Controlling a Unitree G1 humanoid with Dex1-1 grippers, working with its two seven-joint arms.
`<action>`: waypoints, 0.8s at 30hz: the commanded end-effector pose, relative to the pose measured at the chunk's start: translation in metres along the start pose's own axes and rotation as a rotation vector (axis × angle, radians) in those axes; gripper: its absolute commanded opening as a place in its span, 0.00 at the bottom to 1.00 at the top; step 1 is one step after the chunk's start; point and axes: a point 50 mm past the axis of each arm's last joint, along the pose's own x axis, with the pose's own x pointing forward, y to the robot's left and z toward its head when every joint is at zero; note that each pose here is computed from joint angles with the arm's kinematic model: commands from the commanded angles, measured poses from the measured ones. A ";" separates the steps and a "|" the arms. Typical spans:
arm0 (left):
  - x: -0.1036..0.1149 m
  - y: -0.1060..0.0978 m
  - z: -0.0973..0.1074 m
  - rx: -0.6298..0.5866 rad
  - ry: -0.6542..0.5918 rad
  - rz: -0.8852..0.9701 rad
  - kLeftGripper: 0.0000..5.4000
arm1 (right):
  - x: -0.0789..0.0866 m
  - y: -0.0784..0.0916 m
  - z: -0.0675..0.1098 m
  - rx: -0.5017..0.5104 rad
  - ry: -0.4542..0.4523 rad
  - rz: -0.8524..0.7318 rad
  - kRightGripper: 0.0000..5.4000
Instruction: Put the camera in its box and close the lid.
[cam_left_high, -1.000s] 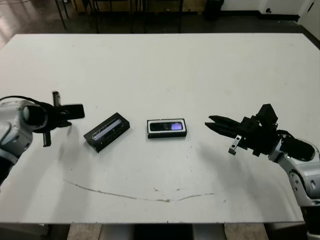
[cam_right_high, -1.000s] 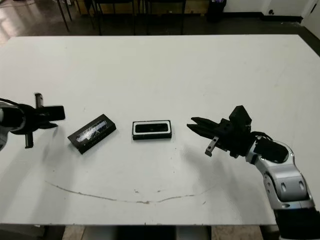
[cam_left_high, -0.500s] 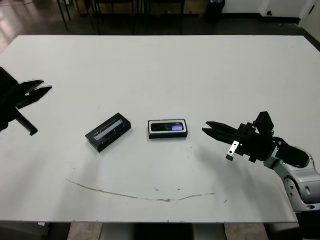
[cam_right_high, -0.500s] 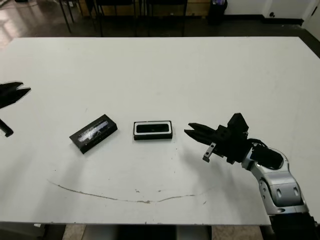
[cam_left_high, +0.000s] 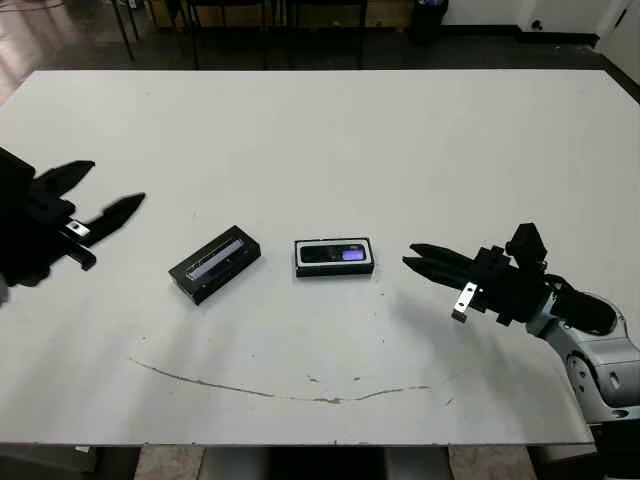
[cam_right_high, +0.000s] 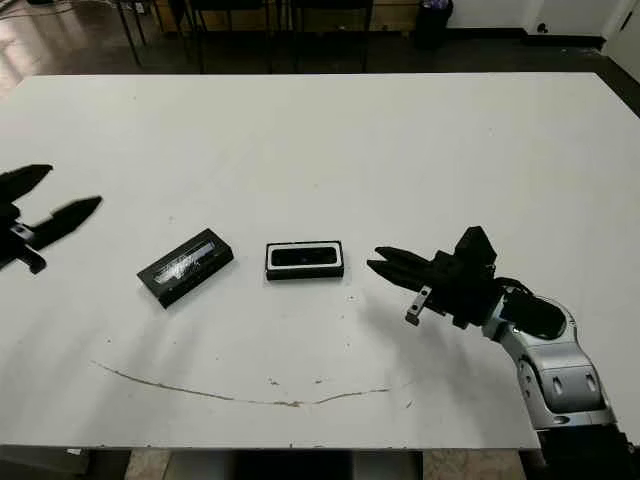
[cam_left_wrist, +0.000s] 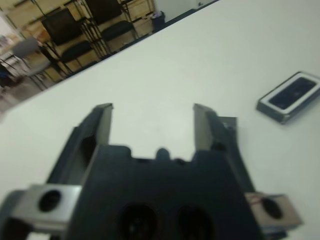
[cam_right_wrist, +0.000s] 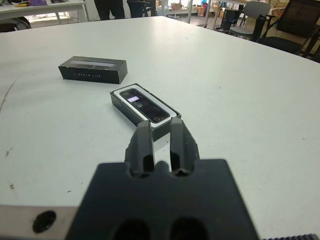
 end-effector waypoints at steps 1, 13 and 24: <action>0.003 -0.008 -0.014 -0.064 0.068 -0.036 0.73 | -0.002 -0.001 -0.003 0.003 0.024 -0.001 0.00; 0.016 -0.028 -0.041 -0.183 0.147 -0.228 1.00 | 0.001 0.001 -0.004 -0.007 0.032 0.004 0.00; 0.025 -0.026 -0.060 -0.204 0.218 -0.290 1.00 | 0.002 0.001 -0.010 0.016 0.034 0.007 0.00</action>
